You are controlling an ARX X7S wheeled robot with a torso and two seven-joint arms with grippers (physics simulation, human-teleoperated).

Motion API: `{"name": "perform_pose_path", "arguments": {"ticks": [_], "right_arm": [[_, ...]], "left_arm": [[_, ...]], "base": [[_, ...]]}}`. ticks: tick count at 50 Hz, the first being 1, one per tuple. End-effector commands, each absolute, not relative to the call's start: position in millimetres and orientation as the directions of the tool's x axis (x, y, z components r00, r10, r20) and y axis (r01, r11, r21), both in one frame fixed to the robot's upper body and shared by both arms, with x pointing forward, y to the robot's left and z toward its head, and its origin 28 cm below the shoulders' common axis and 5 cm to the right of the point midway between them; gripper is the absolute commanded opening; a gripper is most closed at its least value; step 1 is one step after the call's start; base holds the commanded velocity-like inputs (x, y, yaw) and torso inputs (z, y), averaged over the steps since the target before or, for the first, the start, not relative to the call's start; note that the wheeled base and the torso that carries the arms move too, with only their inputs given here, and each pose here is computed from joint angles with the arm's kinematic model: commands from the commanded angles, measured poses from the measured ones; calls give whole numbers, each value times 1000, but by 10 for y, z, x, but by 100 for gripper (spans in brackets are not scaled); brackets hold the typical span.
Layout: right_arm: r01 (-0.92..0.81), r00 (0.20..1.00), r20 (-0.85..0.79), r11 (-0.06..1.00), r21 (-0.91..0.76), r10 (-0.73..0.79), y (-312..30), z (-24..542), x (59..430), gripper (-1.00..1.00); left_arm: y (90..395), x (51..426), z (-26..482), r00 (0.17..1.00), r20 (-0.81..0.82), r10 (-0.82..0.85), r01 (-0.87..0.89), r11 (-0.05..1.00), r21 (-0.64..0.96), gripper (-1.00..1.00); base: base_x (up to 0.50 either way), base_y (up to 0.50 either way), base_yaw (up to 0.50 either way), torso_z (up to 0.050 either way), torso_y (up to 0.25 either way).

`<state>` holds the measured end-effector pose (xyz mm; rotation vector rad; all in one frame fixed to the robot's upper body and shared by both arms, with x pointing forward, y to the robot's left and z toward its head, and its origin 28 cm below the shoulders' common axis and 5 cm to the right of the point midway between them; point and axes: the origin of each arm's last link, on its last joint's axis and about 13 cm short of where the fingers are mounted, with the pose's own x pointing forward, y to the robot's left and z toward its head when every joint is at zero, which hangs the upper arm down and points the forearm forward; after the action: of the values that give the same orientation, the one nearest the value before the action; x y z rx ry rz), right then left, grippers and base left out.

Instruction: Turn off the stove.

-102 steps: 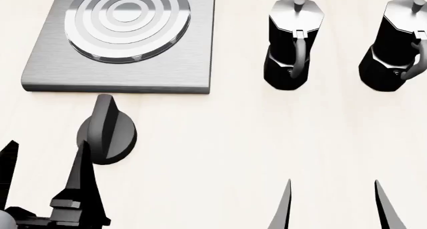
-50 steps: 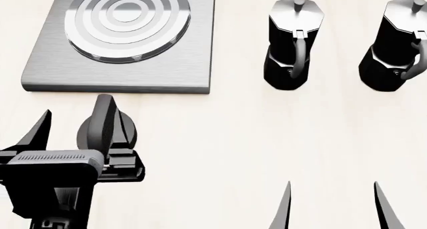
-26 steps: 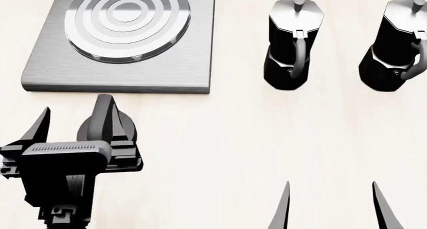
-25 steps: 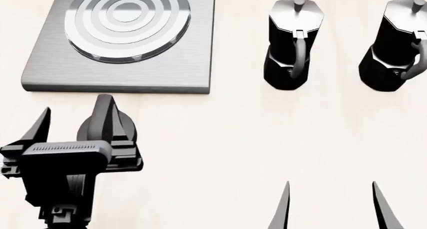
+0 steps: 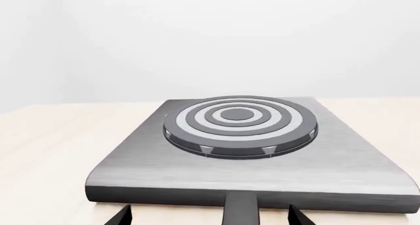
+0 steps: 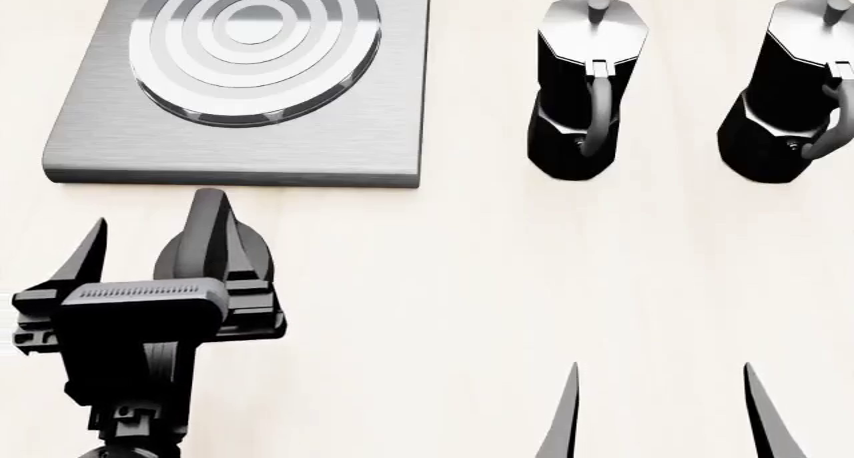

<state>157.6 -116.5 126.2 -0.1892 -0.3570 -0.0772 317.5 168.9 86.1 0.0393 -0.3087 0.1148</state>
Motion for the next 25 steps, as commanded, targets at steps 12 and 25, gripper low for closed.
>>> {"name": "perform_pose_path", "arguments": {"ticks": [12,25], "right_arm": [[120,931,361,977,-176,-50,-1186,1263,1588,100],[118,931,361,977,-176,-48,-1186,1260,1590,100]], "left_arm": [[1696,3250,808,947,300,115,-131,991,33,100],[1696,3296,795,948,298,114,-132,991,40,100]], "base": [[0,0,0,0,0],[0,0,0,0,0]]}}
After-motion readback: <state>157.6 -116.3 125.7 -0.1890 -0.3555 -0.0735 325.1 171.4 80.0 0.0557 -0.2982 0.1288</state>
